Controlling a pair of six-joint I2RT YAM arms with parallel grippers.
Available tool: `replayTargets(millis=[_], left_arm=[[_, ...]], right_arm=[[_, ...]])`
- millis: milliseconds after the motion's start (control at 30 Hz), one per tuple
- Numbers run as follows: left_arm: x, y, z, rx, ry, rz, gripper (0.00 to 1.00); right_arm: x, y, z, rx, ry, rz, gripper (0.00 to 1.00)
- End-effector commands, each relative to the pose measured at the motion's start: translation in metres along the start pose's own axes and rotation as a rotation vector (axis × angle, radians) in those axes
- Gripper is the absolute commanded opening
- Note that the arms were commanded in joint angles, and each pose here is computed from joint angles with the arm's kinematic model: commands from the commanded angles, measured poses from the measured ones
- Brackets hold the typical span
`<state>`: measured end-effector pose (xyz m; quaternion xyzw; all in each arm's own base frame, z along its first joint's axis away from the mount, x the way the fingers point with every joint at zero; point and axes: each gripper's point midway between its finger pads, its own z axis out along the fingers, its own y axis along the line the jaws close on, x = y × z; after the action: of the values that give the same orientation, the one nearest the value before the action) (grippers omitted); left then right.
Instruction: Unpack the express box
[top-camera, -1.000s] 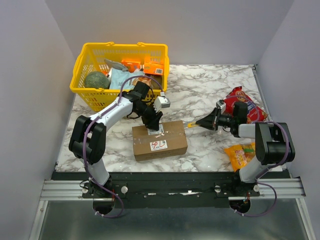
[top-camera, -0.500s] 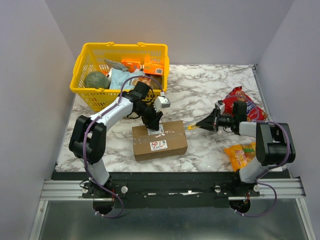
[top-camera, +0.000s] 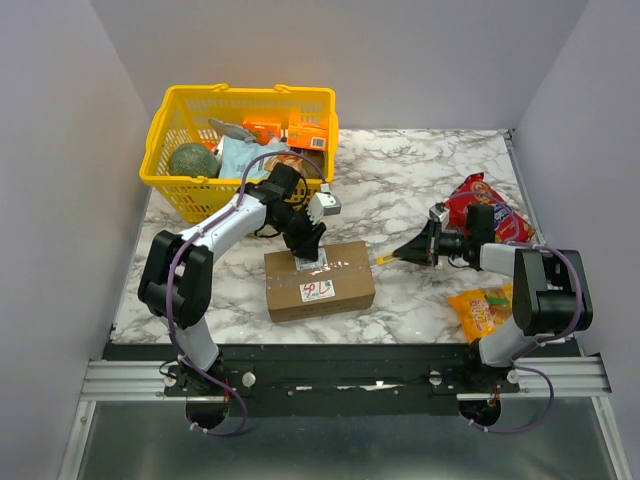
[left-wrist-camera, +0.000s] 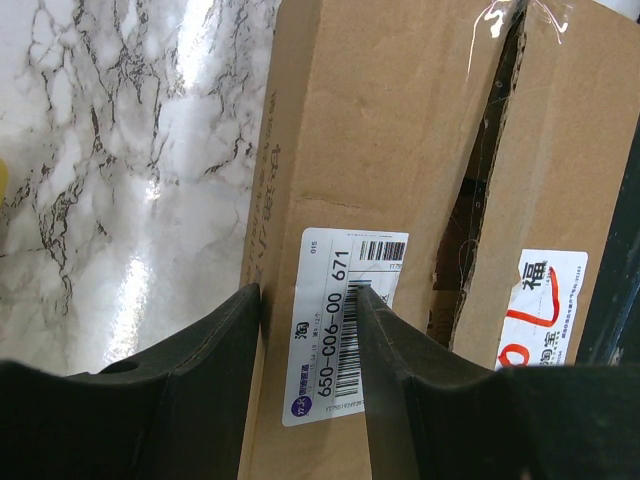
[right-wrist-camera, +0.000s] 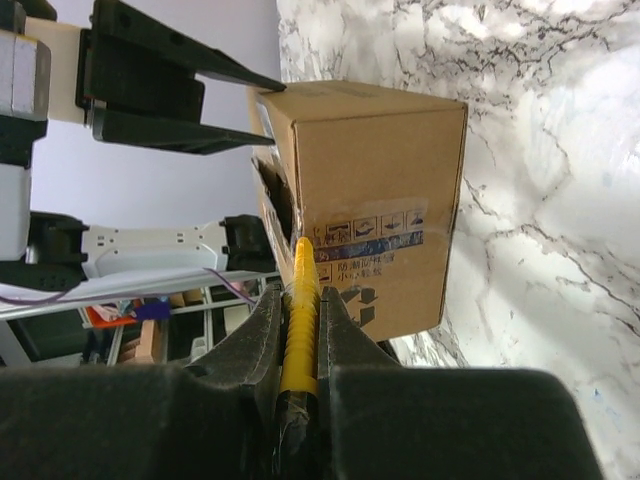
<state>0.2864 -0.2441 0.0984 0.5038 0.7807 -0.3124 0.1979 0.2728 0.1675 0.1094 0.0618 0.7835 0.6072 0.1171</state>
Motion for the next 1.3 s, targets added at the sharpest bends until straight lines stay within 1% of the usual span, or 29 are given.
replayTargets(millis=[0,733,833,867,900,933,967,1000,1133,1167,1200,1233,1267], left_arm=[[0.048,0.038,0.023,-0.125,0.167,-0.001,0.50],[0.049,0.043,0.025,-0.143,0.174,0.001,0.50],[0.047,0.043,0.024,-0.141,0.171,0.012,0.50],[0.046,0.044,0.023,-0.143,0.171,0.014,0.50],[0.046,0.044,0.023,-0.144,0.169,0.019,0.50],[0.045,0.045,0.022,-0.148,0.169,0.022,0.50],[0.043,0.045,0.021,-0.152,0.165,0.030,0.50],[0.041,0.045,0.021,-0.153,0.161,0.033,0.50],[0.032,0.047,0.018,-0.164,0.142,0.056,0.51],[0.030,0.046,0.016,-0.163,0.135,0.059,0.51],[0.028,0.045,0.016,-0.163,0.129,0.065,0.51],[0.027,0.044,0.016,-0.160,0.123,0.068,0.51],[0.024,0.042,0.015,-0.155,0.115,0.080,0.51]], right_arm=[[0.019,0.005,-0.005,-0.033,0.062,0.015,0.00],[0.036,0.011,-0.011,-0.056,0.100,-0.008,0.00],[0.033,0.015,-0.015,-0.043,0.085,-0.045,0.00],[0.029,0.020,-0.017,-0.041,0.077,-0.111,0.00],[0.032,0.019,-0.019,-0.019,0.081,-0.085,0.00],[0.032,0.020,-0.020,-0.010,0.080,-0.105,0.00],[0.032,0.022,-0.023,0.003,0.071,-0.161,0.00],[0.033,0.021,-0.025,0.031,0.067,-0.157,0.00],[0.038,0.026,-0.032,0.071,0.072,-0.228,0.00],[0.037,0.026,-0.033,0.083,0.074,-0.286,0.00],[0.039,0.026,-0.036,0.116,0.078,-0.292,0.00],[0.033,0.030,-0.038,0.135,0.071,-0.331,0.00],[0.029,0.029,-0.041,0.160,0.069,-0.408,0.00]])
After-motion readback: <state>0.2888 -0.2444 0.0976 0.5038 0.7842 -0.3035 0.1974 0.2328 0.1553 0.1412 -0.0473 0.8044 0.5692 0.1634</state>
